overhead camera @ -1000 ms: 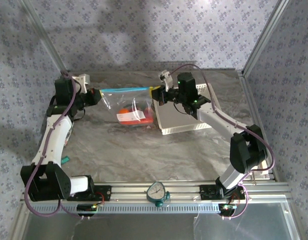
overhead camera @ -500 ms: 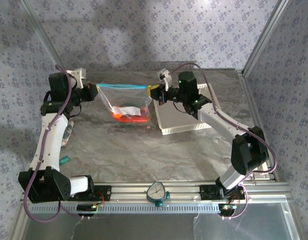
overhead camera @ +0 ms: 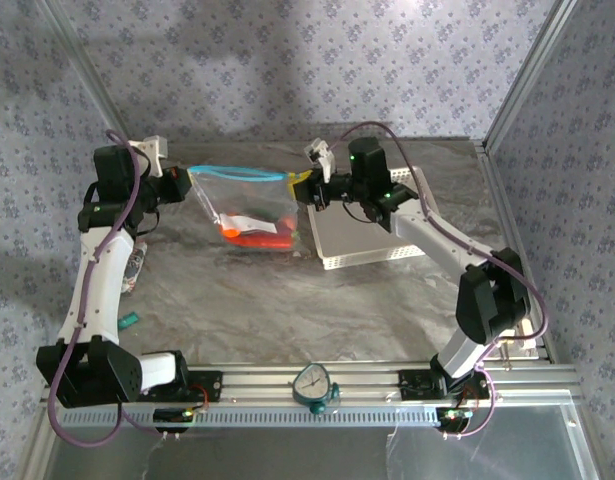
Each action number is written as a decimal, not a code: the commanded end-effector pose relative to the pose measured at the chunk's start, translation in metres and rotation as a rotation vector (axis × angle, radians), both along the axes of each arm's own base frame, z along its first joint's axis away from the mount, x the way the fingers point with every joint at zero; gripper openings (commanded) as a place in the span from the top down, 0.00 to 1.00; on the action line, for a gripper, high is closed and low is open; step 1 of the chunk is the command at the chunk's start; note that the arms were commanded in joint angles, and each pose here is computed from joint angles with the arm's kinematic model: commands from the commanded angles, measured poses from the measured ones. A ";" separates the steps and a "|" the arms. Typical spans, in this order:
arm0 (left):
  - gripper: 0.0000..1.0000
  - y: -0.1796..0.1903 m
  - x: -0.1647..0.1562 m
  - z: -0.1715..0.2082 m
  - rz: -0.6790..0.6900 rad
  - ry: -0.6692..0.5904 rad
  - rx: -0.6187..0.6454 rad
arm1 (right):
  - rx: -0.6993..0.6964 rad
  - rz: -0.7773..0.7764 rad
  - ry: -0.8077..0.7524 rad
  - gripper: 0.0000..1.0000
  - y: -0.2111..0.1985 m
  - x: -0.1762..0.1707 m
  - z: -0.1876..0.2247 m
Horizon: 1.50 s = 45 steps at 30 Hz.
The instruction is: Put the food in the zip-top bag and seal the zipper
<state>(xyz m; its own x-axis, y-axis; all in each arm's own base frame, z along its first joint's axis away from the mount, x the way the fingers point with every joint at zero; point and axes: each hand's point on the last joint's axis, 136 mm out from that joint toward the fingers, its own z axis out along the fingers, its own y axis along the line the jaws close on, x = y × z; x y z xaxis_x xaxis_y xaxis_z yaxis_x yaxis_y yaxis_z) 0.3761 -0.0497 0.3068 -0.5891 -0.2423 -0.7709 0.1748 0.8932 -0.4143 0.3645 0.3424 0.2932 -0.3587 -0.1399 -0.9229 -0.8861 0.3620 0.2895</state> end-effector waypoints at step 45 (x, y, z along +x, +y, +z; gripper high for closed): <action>0.66 0.006 -0.015 0.077 0.010 -0.174 0.127 | 0.011 0.017 -0.084 1.00 0.011 0.008 0.010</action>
<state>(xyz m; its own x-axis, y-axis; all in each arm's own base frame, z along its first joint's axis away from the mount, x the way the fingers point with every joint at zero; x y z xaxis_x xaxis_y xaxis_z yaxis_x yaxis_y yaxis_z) 0.3730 -0.0365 0.3442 -0.5278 -0.2016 -0.8251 0.1543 0.9325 -0.3265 0.3707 0.3534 0.2921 -0.3114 -0.1375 -0.9403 -0.9014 0.3559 0.2465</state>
